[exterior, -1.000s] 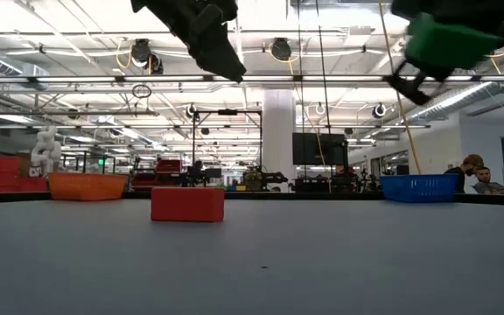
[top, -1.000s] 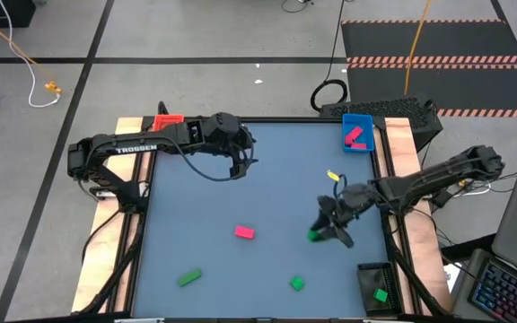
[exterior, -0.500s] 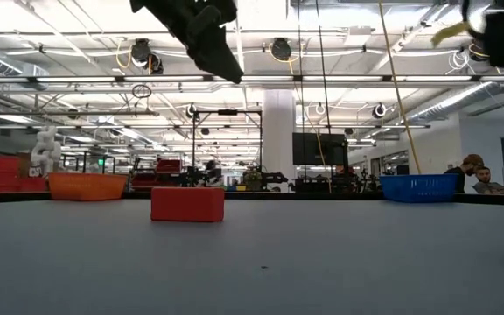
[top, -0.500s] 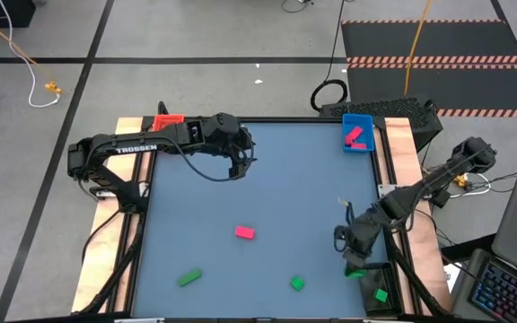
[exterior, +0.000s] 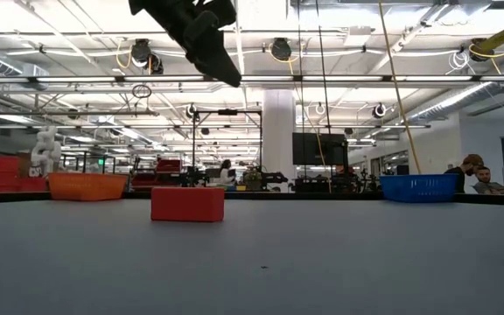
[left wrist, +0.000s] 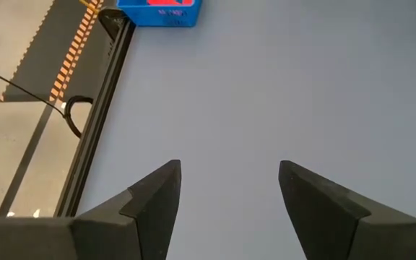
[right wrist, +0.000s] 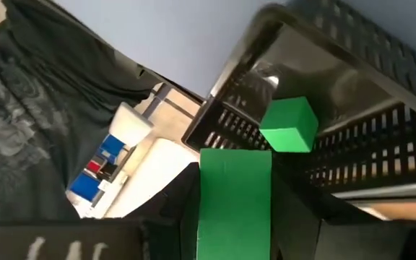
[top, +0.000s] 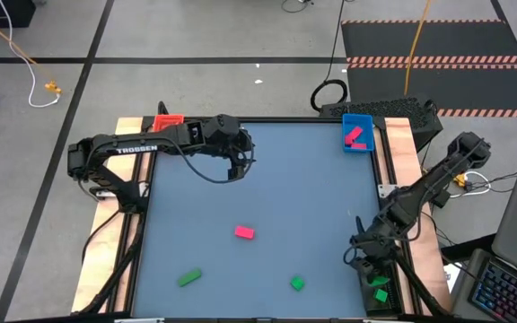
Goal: Sort & place blocks by color
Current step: Put the green block into the black bin, then put the pink block into the blue bin
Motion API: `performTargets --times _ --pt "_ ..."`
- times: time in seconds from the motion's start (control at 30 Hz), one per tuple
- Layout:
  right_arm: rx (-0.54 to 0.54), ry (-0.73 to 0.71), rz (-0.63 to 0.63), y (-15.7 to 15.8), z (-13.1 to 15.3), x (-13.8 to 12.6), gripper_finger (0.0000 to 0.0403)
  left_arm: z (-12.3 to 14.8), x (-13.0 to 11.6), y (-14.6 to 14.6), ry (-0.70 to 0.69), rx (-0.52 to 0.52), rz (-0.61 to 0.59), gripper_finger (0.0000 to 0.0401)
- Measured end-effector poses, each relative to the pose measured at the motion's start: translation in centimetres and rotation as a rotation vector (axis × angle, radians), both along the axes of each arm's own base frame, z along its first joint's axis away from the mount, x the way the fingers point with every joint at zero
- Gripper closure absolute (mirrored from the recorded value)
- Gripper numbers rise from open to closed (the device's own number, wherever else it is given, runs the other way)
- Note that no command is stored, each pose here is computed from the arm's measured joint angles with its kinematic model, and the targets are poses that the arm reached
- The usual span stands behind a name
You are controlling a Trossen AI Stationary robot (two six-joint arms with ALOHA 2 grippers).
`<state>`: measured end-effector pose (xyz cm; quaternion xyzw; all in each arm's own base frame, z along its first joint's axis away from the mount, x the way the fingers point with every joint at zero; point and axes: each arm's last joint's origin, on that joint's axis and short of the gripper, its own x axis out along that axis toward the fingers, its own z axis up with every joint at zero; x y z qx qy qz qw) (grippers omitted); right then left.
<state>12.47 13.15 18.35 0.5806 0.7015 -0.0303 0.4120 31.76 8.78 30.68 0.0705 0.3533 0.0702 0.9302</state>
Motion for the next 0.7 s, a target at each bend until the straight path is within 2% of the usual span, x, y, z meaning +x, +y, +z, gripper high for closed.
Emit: performTargets --times 0.2,0.3,0.53,0.7 --pt "-0.020 0.085 -0.026 0.09 -0.18 -0.44 0.0175 0.03 0.03 0.01 -0.004 0.001 0.000 0.0164" --pt "-0.031 0.099 -0.020 0.07 -0.27 -0.60 0.0139 0.03 0.02 0.01 -0.004 0.000 0.001 0.0164" --pt "-0.023 0.054 0.005 0.08 -0.16 -0.56 0.0118 -0.03 -0.03 -0.01 0.004 -0.002 0.001 0.0164" --pt "-0.037 -0.184 -0.027 -0.07 0.62 0.13 0.0125 -0.02 -0.02 0.00 0.002 -0.004 0.002 0.0164"
